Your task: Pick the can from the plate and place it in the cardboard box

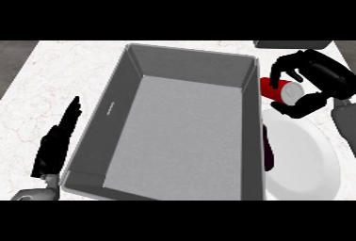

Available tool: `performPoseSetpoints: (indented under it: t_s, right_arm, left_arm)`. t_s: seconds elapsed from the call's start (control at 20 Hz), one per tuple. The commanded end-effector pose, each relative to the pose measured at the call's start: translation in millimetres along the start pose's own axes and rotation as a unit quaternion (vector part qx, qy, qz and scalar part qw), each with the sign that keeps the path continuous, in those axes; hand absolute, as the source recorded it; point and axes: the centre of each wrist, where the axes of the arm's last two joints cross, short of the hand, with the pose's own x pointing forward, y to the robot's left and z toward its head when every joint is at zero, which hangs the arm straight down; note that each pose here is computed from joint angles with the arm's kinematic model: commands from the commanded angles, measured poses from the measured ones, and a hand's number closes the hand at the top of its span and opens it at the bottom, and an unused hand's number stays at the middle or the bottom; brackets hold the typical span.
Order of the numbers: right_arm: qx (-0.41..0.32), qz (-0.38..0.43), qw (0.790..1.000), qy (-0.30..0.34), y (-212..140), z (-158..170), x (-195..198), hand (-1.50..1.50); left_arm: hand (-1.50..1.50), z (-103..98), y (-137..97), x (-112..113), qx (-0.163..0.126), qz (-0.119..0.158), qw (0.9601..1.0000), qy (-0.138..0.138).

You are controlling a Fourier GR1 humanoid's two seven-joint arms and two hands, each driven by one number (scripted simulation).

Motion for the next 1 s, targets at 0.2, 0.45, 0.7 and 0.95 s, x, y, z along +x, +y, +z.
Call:
performPoseSetpoints:
  t_s: [0.2, 0.45, 0.7, 0.95]
  right_arm:
    - [-0.01, -0.108, 0.987, -0.121, -16.2, -43.0, 39.2, 1.5]
    - [-0.013, -0.126, 0.983, -0.131, -24.9, -69.3, 82.6, 1.5]
    - [0.014, -0.103, 0.989, -0.109, -22.2, -102.3, 129.8, 1.5]
    - [0.036, -0.096, 0.99, -0.101, 10.2, -131.5, 158.5, 1.5]
  left_arm:
    - [0.0, 11.5, 2.0, -10.5, 0.015, 0.001, 0.9998, 0.012]
    - [0.0, 11.5, 14.3, -2.9, 0.007, 0.004, 0.9999, 0.01]
    - [0.0, 3.4, 0.0, 2.8, 0.013, 0.003, 0.9999, 0.009]
    - [0.0, 15.9, -3.6, 2.9, 0.006, -0.004, 1.0, 0.007]
